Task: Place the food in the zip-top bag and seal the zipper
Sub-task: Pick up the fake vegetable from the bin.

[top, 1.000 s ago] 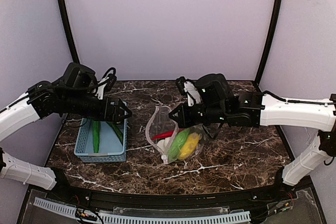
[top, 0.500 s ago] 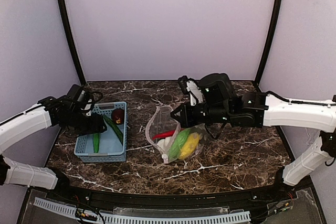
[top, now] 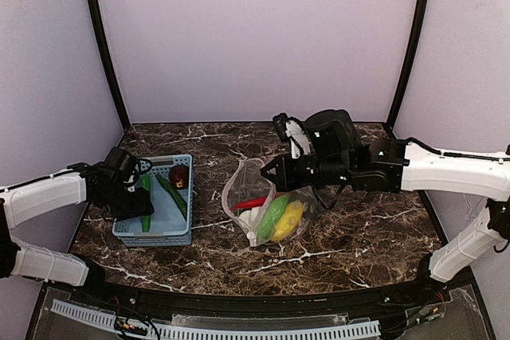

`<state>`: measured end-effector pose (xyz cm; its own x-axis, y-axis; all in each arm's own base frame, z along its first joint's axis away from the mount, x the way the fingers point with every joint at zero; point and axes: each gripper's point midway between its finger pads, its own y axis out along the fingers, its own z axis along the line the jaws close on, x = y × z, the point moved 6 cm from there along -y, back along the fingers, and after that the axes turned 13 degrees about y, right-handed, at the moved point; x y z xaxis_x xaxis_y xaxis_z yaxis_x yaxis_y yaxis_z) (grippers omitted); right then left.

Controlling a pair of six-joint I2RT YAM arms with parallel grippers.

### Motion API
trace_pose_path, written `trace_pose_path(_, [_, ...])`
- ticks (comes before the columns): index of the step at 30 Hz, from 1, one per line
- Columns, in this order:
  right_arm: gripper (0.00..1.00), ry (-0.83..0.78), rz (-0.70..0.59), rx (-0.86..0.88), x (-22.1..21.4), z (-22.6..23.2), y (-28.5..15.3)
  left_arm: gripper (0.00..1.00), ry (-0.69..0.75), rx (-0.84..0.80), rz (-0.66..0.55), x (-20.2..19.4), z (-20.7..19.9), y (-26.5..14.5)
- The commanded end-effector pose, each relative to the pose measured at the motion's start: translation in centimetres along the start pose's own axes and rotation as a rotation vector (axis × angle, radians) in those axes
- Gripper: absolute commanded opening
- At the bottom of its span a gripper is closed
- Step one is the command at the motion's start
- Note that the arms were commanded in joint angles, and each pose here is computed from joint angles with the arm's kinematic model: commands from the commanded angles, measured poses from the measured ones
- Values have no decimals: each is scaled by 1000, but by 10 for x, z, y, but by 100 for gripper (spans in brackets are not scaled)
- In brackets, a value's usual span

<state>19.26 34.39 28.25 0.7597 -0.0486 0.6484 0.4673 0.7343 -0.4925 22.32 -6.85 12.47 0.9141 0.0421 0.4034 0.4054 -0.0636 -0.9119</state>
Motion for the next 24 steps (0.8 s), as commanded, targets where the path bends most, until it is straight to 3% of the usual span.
trace_pose_path(1, [0, 4, -38, 23, 8, 2, -9, 57, -23, -15, 14, -3, 4, 13])
trace_pose_path(24, [0, 6, -43, 27, 10, 2, -12, 38, -7, 53, 116, -13, 12, 44])
